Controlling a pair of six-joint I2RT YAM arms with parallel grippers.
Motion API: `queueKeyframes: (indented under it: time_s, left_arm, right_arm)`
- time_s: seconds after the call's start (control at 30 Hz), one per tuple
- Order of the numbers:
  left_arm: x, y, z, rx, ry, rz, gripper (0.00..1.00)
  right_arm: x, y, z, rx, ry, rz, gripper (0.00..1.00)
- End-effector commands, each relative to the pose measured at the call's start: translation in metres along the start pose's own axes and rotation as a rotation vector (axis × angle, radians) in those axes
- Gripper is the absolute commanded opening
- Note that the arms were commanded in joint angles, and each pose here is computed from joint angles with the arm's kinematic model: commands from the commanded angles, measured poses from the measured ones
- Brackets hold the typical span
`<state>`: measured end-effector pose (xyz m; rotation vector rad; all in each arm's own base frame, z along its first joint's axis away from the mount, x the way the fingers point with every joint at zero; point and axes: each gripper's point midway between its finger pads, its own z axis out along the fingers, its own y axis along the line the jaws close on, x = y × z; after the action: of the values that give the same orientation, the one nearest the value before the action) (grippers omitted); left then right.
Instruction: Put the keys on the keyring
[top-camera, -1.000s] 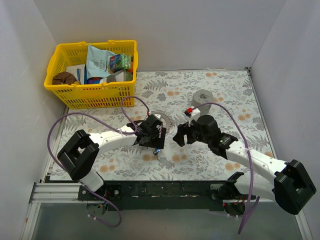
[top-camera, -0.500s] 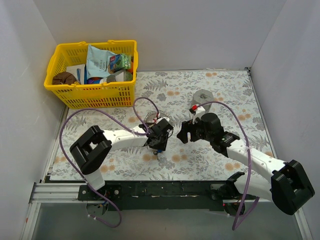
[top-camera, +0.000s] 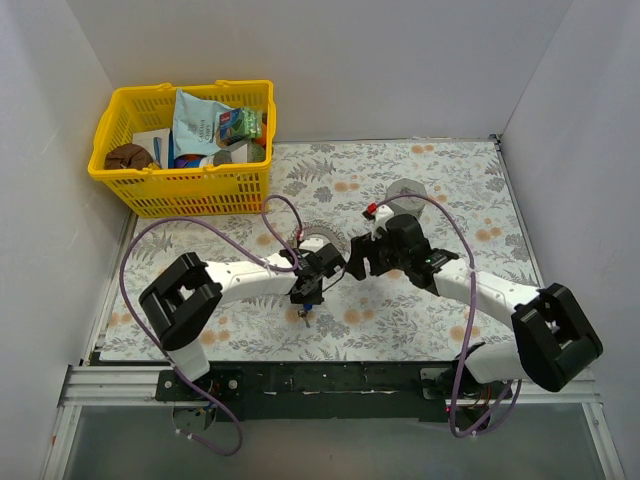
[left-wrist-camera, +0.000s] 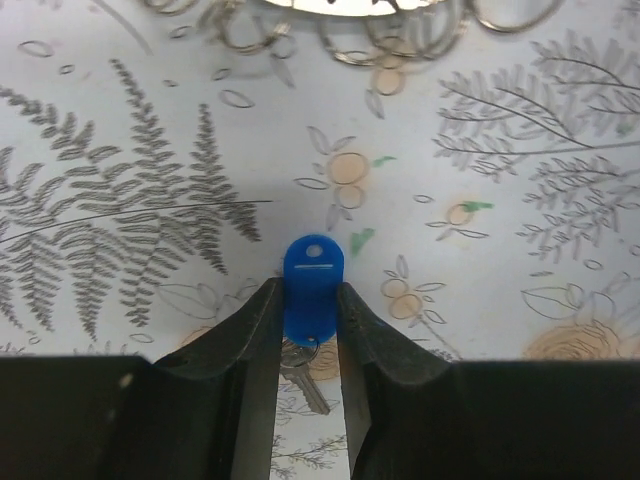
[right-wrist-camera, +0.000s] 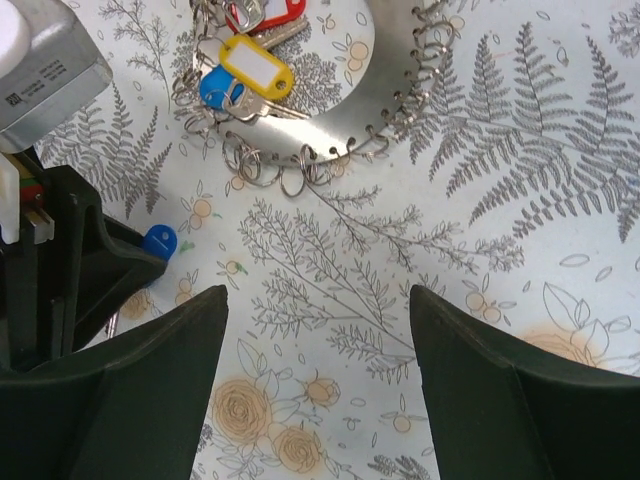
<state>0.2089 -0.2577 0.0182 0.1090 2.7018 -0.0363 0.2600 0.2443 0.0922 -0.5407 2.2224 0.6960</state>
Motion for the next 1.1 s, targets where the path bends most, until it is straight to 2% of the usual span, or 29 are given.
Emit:
queueKeyframes:
  time_s: [0.0, 0.17, 0.27, 0.37, 0.4, 0.43, 0.47, 0.5, 0.53, 0.57, 0.6, 0.67, 0.7, 0.73, 0.77, 0.9, 1.07]
  left_arm:
    - [0.043, 0.088, 0.01, -0.3, 0.179, -0.044, 0.23]
    - [0.032, 0.12, 0.005, -0.284, 0.169, -0.19, 0.25]
    - [0.012, 0.119, 0.0, -0.247, 0.117, -0.225, 0.26]
    - [-0.008, 0.11, -0.007, -0.209, 0.072, -0.23, 0.34]
    - [-0.014, 0.106, -0.009, -0.194, 0.055, -0.232, 0.41]
    - [-0.018, 0.104, -0.011, -0.181, 0.043, -0.238, 0.58]
    - [-0.025, 0.101, -0.017, -0.158, 0.019, -0.247, 0.71]
    - [-0.033, 0.097, -0.021, -0.141, -0.005, -0.256, 0.8]
    - [-0.039, 0.096, -0.025, -0.127, -0.026, -0.265, 0.9]
    - [-0.047, 0.093, -0.034, -0.1, -0.061, -0.279, 0.94]
    - [-0.053, 0.09, -0.037, -0.078, -0.087, -0.286, 0.96]
    - [-0.061, 0.085, -0.046, -0.03, -0.119, -0.29, 0.98]
    - [-0.069, 0.082, -0.055, 0.005, -0.154, -0.301, 0.98]
    - [-0.071, 0.081, -0.058, 0.022, -0.165, -0.303, 0.98]
    - [-0.072, 0.079, -0.06, 0.041, -0.172, -0.301, 0.98]
    - [-0.08, 0.069, -0.071, 0.129, -0.22, -0.306, 0.98]
    - [-0.079, 0.066, -0.072, 0.15, -0.223, -0.305, 0.98]
  right_arm:
    - [-0.044, 0.01, 0.014, -0.051, -0.078, -0.058, 0.81]
    - [-0.059, 0.014, 0.034, -0.075, -0.056, -0.074, 0.8]
    - [-0.067, 0.018, 0.051, -0.1, -0.036, -0.075, 0.74]
    - [-0.072, 0.021, 0.068, -0.122, -0.014, -0.078, 0.65]
    - [-0.065, 0.019, 0.077, -0.122, 0.012, -0.071, 0.58]
    - [-0.076, 0.023, 0.081, -0.132, -0.002, -0.079, 0.55]
    - [-0.065, 0.019, 0.091, -0.128, 0.044, -0.071, 0.51]
    - [-0.066, 0.02, 0.095, -0.128, 0.048, -0.079, 0.43]
    - [-0.065, 0.022, 0.1, -0.131, 0.055, -0.085, 0.4]
    - [-0.064, 0.02, 0.108, -0.128, 0.071, -0.085, 0.36]
    - [-0.062, 0.018, 0.112, -0.123, 0.08, -0.087, 0.25]
    - [-0.063, 0.015, 0.119, -0.109, 0.092, -0.083, 0.15]
    - [-0.055, 0.011, 0.125, -0.097, 0.117, -0.078, 0.04]
    - [-0.055, 0.01, 0.128, -0.093, 0.123, -0.079, 0.01]
    - [-0.042, 0.005, 0.131, -0.076, 0.172, -0.068, 0.01]
    - [-0.035, 0.005, 0.133, -0.061, 0.198, -0.078, 0.01]
    - [-0.02, 0.004, 0.128, -0.051, 0.246, -0.093, 0.01]
